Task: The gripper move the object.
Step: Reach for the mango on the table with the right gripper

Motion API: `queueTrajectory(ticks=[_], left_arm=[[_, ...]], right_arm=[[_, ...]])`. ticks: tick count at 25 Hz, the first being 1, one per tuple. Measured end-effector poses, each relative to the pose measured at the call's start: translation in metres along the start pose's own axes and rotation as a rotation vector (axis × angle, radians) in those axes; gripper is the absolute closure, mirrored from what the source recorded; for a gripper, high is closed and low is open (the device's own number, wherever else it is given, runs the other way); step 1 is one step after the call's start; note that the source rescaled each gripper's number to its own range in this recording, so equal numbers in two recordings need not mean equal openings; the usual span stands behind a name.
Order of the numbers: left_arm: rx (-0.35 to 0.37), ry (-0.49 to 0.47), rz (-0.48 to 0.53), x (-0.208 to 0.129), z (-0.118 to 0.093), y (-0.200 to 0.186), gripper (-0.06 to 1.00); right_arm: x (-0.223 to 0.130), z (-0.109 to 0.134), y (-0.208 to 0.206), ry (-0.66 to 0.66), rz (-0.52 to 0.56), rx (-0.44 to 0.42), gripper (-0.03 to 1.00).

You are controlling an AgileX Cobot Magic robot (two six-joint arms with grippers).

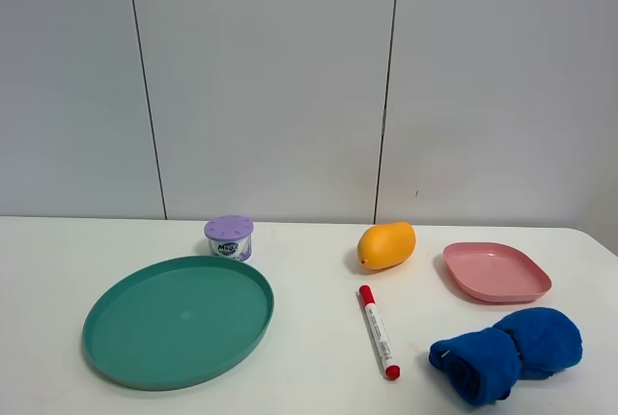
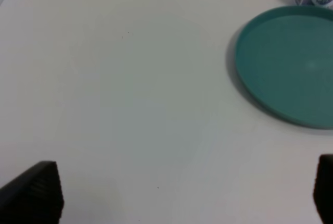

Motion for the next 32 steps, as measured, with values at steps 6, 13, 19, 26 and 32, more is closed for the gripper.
queueTrajectory(ticks=[6, 13, 19, 26, 32], left_arm=[[0.000, 0.000, 0.000, 0.000, 0.000, 0.000, -0.06], [0.000, 0.000, 0.000, 0.000, 0.000, 0.000, -0.06], [0.000, 0.000, 0.000, 0.000, 0.000, 0.000, -0.06], [0.000, 0.000, 0.000, 0.000, 0.000, 0.000, -0.06], [0.000, 0.000, 0.000, 0.000, 0.000, 0.000, -0.06]], right_arm=[[0.027, 0.012, 0.026, 0.060, 0.104, 0.026, -0.03], [0.033, 0.024, 0.093, 0.135, 0.308, 0.025, -0.03], [0.035, 0.033, 0.150, 0.224, 0.381, 0.049, -0.03], [0.035, 0.036, 0.193, 0.271, 0.377, 0.056, -0.03], [0.042, 0.039, 0.204, 0.305, 0.299, 0.080, -0.03]])
Point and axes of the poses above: a point on each arm's last joint axis where the gripper is mounted, y pointing out along that axis toward the gripper, z along the wrist's bending axis when the last joint is at zero, x = y × z, the point moved 1 cm from there along y, pointing out along that axis toward the gripper, and after that the axes turned 9 degrees about y, right-handed, at the moved point
